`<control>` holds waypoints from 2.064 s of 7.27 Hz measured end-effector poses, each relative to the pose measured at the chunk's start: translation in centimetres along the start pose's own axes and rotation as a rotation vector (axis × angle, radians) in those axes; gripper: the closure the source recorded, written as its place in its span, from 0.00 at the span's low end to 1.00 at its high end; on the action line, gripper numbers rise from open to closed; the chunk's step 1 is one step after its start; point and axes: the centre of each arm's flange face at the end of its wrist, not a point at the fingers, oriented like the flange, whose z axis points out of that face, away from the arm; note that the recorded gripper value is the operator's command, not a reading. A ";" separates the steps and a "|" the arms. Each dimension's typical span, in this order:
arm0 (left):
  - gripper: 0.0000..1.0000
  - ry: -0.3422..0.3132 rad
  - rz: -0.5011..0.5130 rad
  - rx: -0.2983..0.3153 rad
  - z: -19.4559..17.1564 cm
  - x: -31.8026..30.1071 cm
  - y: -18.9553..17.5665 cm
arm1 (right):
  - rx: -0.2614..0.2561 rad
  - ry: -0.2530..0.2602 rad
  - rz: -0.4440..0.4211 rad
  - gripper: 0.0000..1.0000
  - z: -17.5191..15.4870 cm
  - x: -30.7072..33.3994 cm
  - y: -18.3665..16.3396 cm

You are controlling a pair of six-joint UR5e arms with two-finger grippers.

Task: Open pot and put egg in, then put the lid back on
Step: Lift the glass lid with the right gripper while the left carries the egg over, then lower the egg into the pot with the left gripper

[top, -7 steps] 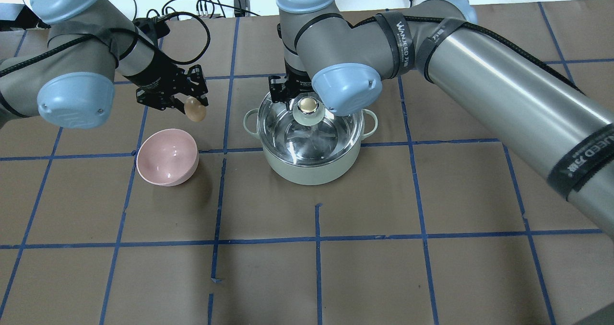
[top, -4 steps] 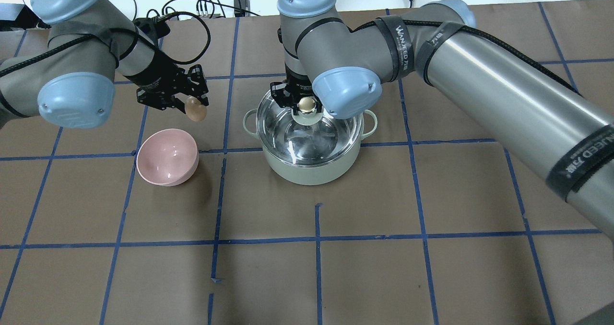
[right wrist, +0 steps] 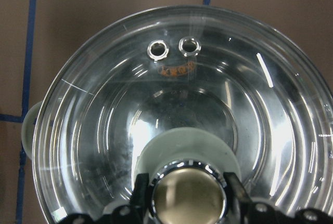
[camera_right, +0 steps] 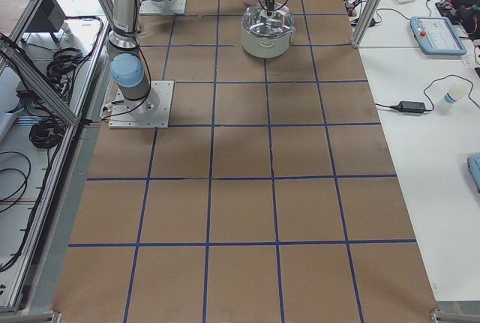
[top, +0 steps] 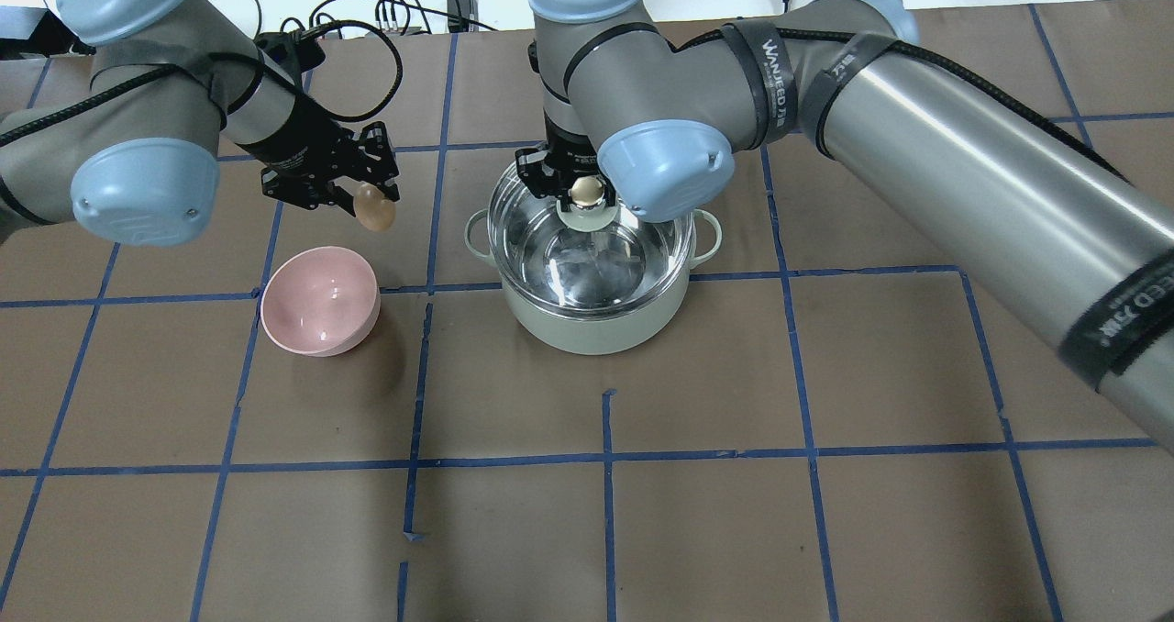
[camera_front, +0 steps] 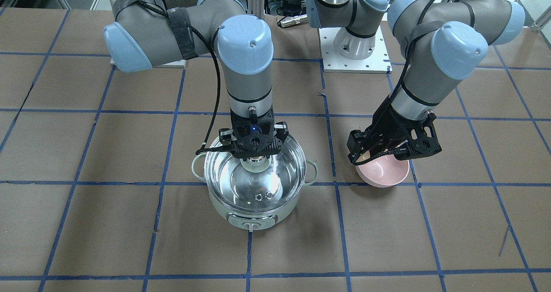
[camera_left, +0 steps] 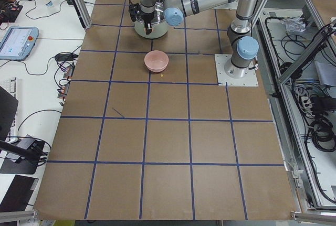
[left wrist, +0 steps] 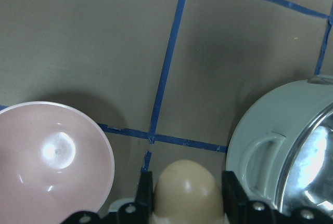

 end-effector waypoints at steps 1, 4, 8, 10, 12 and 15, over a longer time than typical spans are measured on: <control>0.85 0.001 0.001 0.003 -0.2 0.2 0.0 | 0.013 0.000 0.002 1.00 -3.2 1.0 0.7; 0.85 0.001 -0.010 0.010 0.2 1.4 0.1 | -0.025 0.023 0.083 1.00 -11.9 9.8 3.2; 0.85 0.042 -0.181 0.078 2.5 7.6 1.3 | -0.108 0.028 0.091 1.00 -14.5 17.5 5.5; 0.85 0.069 -0.263 0.119 4.3 11.3 2.2 | -0.114 0.031 0.080 1.00 -14.3 17.7 5.7; 0.85 0.041 -0.319 0.167 5.8 13.9 2.6 | -0.109 0.030 0.077 1.00 -14.5 17.7 5.9; 0.85 0.059 -0.439 0.211 8.1 16.9 3.4 | -0.110 0.030 0.075 1.00 -14.7 17.7 6.0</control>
